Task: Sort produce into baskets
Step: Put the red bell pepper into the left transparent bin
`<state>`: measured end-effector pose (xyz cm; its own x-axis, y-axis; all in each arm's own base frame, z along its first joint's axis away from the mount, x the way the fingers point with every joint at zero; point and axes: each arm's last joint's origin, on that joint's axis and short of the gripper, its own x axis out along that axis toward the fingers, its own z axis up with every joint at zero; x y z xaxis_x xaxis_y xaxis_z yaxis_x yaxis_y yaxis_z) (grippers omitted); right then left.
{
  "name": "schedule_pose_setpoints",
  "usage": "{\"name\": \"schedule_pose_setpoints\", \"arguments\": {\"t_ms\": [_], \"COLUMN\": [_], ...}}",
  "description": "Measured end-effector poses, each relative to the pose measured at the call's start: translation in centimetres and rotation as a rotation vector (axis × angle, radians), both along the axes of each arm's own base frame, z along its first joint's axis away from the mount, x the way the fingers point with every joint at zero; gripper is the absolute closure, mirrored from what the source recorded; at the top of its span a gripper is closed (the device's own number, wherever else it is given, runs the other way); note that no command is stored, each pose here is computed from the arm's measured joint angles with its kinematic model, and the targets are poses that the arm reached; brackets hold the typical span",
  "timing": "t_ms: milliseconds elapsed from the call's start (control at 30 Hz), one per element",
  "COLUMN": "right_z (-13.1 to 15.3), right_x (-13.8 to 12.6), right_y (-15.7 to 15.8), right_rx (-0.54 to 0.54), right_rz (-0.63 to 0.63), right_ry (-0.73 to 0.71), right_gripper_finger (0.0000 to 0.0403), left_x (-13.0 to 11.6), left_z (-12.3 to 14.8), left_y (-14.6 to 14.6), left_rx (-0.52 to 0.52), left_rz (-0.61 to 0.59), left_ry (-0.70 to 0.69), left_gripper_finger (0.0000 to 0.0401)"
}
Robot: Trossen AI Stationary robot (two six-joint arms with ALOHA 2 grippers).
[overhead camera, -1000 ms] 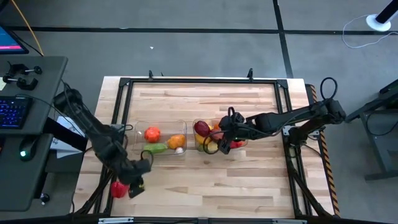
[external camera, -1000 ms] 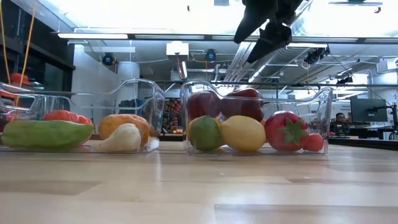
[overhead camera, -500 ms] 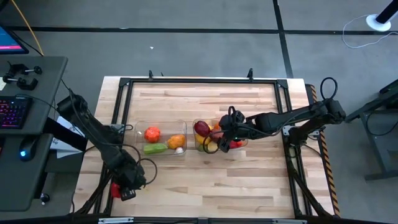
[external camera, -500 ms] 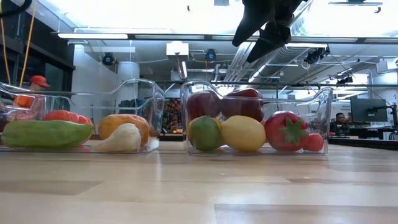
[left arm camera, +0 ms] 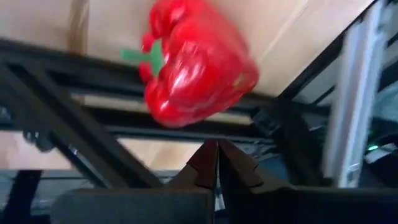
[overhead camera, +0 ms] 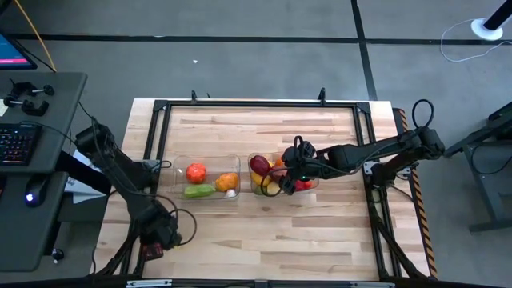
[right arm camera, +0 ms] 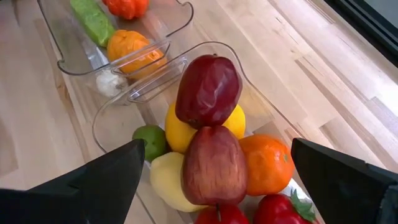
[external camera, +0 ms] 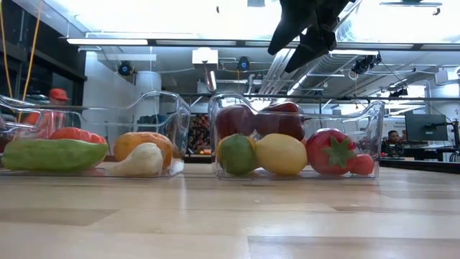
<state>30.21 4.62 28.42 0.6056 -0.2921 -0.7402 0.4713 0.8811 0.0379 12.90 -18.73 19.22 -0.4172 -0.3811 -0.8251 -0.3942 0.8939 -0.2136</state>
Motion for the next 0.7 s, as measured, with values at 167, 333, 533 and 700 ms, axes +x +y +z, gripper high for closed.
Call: {"name": "schedule_pose_setpoints", "arguments": {"t_ms": [167,333,533,700], "right_z": [0.0,0.0,0.0,0.0], "right_x": [0.0,0.0,0.0,0.0], "right_y": [0.0,0.0,0.0,0.0], "right_rx": [0.000,0.000,0.001,0.007], "right_rz": [0.000,0.000,0.002,0.006], "right_ry": [0.001,0.001,0.002,0.003], "right_gripper_finger": [0.0006,0.0006,0.0006,0.0006], "left_x": [-0.7,-0.5,0.2,2.0], "left_z": [-0.2,-1.3,-3.1,-3.1], "left_y": [-0.3,-0.9,-1.9,-1.5], "left_rx": [0.023,0.042,0.036,0.030], "left_rz": [-0.034,-0.056,-0.076,-0.037], "left_ry": [0.021,0.033,0.036,-0.025], "left_gripper_finger": [0.0401,0.0401,0.0401,0.0401]}}
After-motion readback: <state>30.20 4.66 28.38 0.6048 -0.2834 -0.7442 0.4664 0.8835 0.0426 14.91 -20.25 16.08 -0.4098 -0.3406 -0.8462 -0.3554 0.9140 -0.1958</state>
